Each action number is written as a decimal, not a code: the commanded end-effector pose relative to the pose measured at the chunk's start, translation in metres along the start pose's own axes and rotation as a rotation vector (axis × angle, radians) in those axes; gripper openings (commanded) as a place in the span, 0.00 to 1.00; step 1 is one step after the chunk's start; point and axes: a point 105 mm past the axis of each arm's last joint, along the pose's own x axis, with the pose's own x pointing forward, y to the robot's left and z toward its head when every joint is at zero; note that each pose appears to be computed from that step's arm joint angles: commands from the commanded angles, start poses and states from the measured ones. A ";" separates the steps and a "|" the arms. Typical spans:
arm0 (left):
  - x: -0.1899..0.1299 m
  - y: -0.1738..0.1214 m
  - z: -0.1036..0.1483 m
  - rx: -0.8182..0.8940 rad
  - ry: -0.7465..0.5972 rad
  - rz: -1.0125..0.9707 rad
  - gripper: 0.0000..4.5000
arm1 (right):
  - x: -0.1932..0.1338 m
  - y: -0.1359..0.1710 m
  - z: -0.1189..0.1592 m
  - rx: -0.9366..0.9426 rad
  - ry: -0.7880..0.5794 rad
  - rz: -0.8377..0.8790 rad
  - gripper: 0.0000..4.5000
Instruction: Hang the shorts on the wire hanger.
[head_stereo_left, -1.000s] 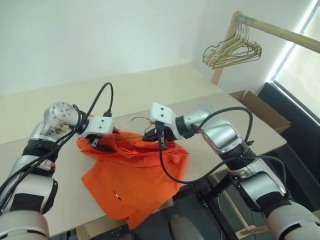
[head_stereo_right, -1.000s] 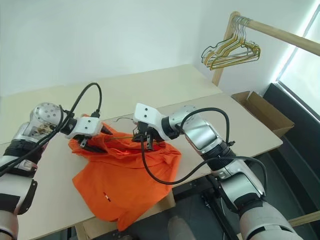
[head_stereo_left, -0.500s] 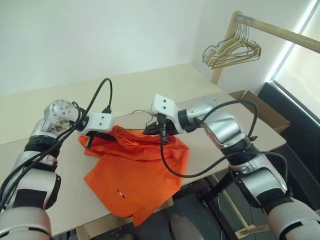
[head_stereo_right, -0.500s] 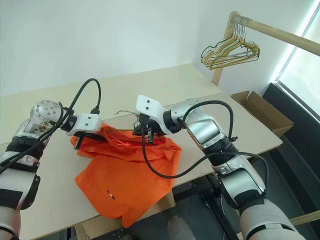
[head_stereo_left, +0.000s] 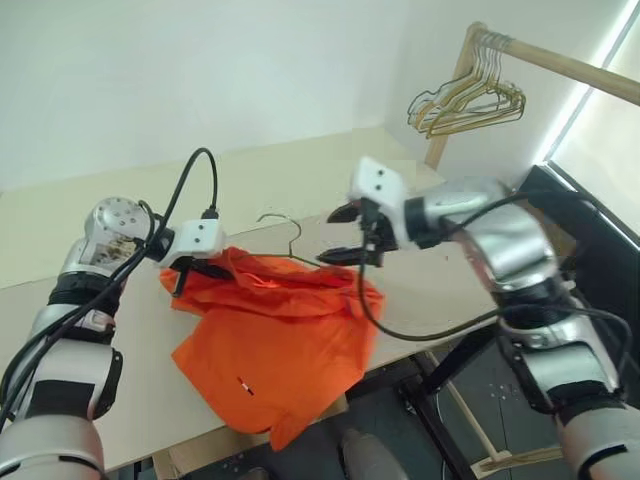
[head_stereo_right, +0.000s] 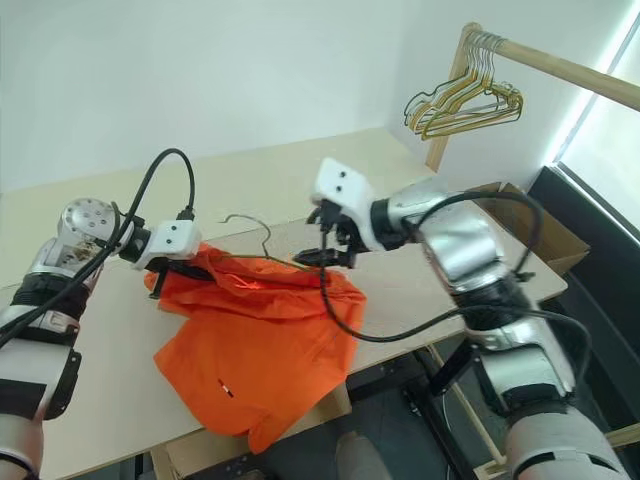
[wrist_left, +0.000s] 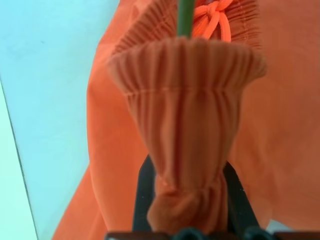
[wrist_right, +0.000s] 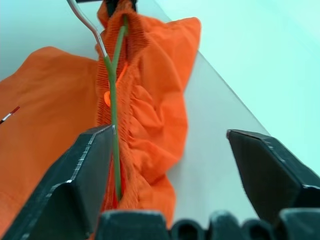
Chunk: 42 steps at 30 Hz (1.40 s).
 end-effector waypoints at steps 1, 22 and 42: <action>-0.010 0.006 0.007 0.024 -0.017 0.045 0.00 | -0.034 0.004 0.017 0.003 -0.058 -0.048 0.99; -0.012 0.010 0.012 0.024 -0.039 0.057 0.00 | 0.031 0.013 -0.089 0.092 0.358 -0.094 0.99; -0.011 0.006 0.019 0.051 -0.081 0.032 0.16 | 0.034 0.024 -0.073 0.085 0.274 0.035 0.00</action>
